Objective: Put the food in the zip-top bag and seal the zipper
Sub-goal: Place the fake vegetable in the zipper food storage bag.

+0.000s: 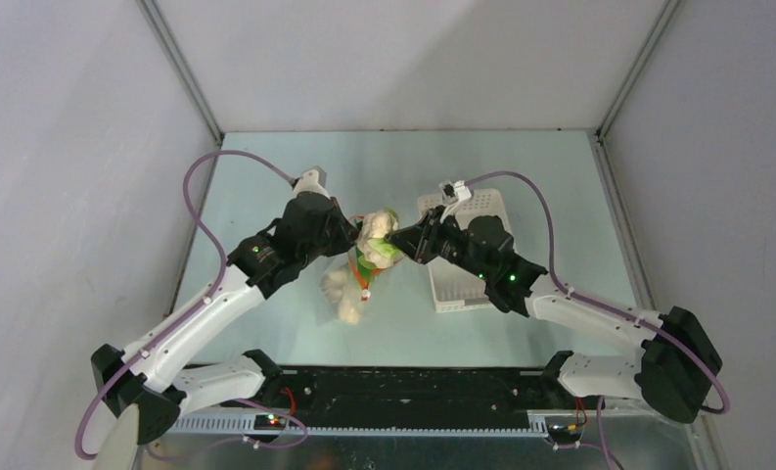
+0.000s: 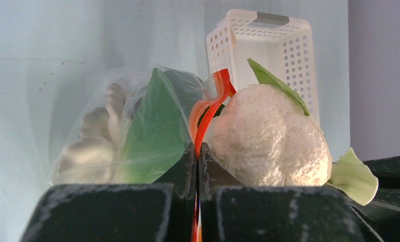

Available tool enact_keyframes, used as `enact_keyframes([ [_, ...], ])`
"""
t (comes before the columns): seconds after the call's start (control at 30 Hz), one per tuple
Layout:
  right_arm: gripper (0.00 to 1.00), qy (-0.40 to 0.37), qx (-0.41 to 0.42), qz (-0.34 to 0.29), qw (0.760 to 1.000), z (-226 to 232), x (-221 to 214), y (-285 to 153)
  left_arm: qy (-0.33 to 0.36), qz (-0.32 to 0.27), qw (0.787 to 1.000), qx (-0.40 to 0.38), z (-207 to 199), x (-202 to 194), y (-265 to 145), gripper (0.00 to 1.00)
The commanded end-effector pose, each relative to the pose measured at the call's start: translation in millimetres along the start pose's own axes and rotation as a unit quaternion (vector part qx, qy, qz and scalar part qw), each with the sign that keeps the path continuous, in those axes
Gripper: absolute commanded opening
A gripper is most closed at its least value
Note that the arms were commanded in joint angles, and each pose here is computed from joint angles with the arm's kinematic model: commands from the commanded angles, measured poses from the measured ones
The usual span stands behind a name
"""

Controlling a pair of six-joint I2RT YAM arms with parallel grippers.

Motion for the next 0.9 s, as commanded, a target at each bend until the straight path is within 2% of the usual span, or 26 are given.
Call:
enact_keyframes([
  [0.0, 0.00, 0.007, -0.012, -0.051, 0.999, 7.9, 4.3, 12.5, -0.031, -0.019, 0.998, -0.054, -17.0, 12.3, -14.7, 0.00],
  [0.2, 0.00, -0.001, -0.045, 0.014, 0.999, 0.3, -21.5, 11.5, -0.035, -0.025, 0.998, -0.054, -16.8, 13.9, -17.7, 0.00],
  [0.4, 0.00, -0.037, -0.042, 0.072, 0.996, 3.9, -42.7, 4.7, -0.037, -0.032, 0.997, -0.055, -17.9, 16.9, -20.7, 0.00],
  [0.53, 0.00, -0.067, 0.026, 0.088, 0.993, 15.8, -46.2, 5.4, -0.037, -0.031, 0.997, -0.060, -19.6, 17.5, -20.0, 0.00],
  [0.63, 0.00, -0.087, 0.119, 0.109, 0.983, 28.9, -49.2, 4.6, -0.034, -0.023, 0.997, -0.072, -23.2, 17.0, -19.4, 0.00],
  [0.7, 0.00, -0.101, 0.148, 0.115, 0.977, 34.2, -49.0, 6.9, -0.029, -0.015, 0.996, -0.083, -25.3, 15.8, -19.3, 0.00],
  [0.87, 0.00, -0.104, 0.113, 0.121, 0.981, 26.8, -48.7, 20.2, -0.023, 0.007, 0.993, -0.119, -31.9, 13.3, -23.5, 0.00],
])
Point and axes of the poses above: each gripper's point midway between its finger pads, its own y axis out along the fingers, its own z axis along the line the jaws close on, x = y × z, the point moved 9 cm from there along -y, back along the fingers, and after that the axes turned 3 degrees about -y, right-handed, at the moved point
